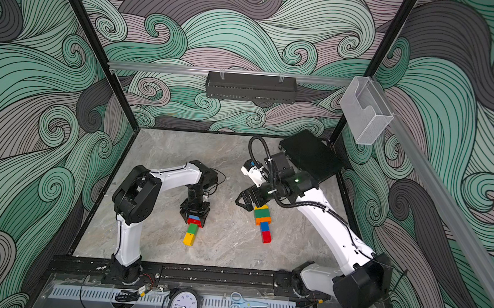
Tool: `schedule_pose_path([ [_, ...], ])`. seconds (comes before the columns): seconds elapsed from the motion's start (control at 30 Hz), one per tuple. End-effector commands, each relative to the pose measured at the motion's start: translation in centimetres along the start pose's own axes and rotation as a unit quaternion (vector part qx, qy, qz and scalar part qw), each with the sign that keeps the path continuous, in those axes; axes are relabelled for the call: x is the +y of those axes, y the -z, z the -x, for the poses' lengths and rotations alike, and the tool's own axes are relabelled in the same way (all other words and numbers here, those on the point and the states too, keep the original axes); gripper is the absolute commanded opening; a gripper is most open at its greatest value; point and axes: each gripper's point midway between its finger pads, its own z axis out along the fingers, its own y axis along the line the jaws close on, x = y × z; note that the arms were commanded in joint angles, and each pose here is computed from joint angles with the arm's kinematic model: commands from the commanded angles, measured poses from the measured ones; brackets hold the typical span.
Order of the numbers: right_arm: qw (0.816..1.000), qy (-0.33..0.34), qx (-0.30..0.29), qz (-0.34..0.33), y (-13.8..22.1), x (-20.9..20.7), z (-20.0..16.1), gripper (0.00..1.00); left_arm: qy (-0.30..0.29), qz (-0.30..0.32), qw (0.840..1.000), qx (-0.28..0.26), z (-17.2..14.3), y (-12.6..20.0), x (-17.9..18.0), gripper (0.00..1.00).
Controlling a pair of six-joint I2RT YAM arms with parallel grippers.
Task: Assemble an ice cream with lego
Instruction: Adjust the lego brick at the center of the board.
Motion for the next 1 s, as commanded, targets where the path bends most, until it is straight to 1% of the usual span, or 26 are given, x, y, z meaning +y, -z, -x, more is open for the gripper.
schedule_pose_path([
  [0.0,1.0,-0.005,0.005,0.002,0.32,0.11,-0.45,0.99,-0.004,-0.003,1.0,0.015,-0.22,0.24,-0.25,0.25],
  [0.1,1.0,-0.005,0.004,0.0,0.42,0.12,-0.46,0.99,-0.005,0.0,1.0,0.015,-0.07,0.2,-0.19,0.33],
  [0.37,1.0,-0.005,0.002,-0.001,0.55,0.12,-0.4,0.99,-0.004,0.001,1.0,0.014,0.07,0.2,-0.14,0.52],
  [0.53,1.0,-0.006,0.002,-0.001,0.64,0.16,-0.33,0.99,-0.004,0.001,1.0,0.014,0.01,-0.09,-0.05,0.57],
  [0.93,1.0,-0.006,0.001,-0.003,0.92,0.24,-0.35,0.99,-0.007,-0.004,1.0,0.01,-0.06,-0.12,-0.15,0.81],
  [0.97,1.0,-0.006,0.0,-0.003,0.98,0.26,-0.33,0.99,-0.006,-0.003,1.0,0.008,-0.05,-0.07,-0.11,0.81],
])
